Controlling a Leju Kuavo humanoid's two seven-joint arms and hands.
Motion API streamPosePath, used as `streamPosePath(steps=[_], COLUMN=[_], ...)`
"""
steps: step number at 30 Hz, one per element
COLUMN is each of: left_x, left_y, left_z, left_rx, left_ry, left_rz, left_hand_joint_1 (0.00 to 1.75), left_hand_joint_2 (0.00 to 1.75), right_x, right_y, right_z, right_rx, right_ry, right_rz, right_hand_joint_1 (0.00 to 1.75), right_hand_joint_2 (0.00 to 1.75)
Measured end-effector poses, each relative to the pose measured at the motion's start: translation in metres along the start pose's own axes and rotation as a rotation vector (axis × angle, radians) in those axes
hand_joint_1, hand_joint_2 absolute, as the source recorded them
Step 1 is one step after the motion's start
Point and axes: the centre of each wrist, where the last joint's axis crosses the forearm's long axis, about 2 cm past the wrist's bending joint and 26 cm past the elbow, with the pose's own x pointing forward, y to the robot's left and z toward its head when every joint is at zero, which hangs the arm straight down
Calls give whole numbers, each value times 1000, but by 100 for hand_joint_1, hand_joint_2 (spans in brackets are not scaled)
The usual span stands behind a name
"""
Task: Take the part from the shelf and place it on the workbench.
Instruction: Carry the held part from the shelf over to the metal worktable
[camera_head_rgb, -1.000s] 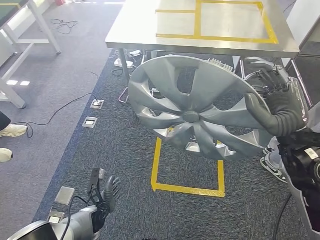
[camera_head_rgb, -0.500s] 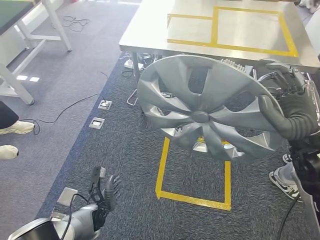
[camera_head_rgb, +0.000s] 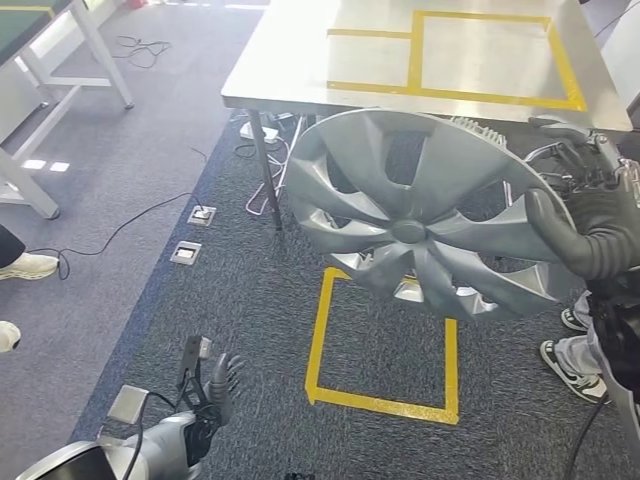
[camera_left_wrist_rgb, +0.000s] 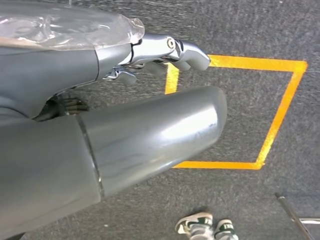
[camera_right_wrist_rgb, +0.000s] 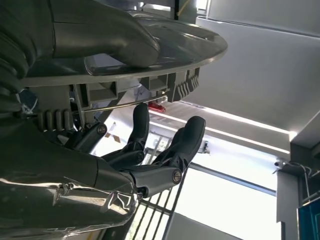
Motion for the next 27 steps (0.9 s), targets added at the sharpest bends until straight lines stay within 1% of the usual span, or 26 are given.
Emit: streamPosePath(steps=[7,14,21,27], left_x=[-1,-6,-6,-5], left_y=[-3,-4,-8,-2], left_z=[0,2,1,2], left_rx=[-7,-10,-22,-7], left_ry=[3,12,13,12], left_rz=[-5,-5,-14,-5], left_hand_joint_1=[0,0,0,0], left_hand_joint_2=[0,0,0,0], right_x=[7,12,20,21], right_y=[-2,-5,-5,-5], right_z=[3,9,9,8], right_rx=[-12,-28,-27,-33], right_ry=[-11,9,-9,-18], right_rz=[16,29,36,36], right_hand_joint_1=[175,175,175,175], right_hand_joint_2=[175,175,175,175])
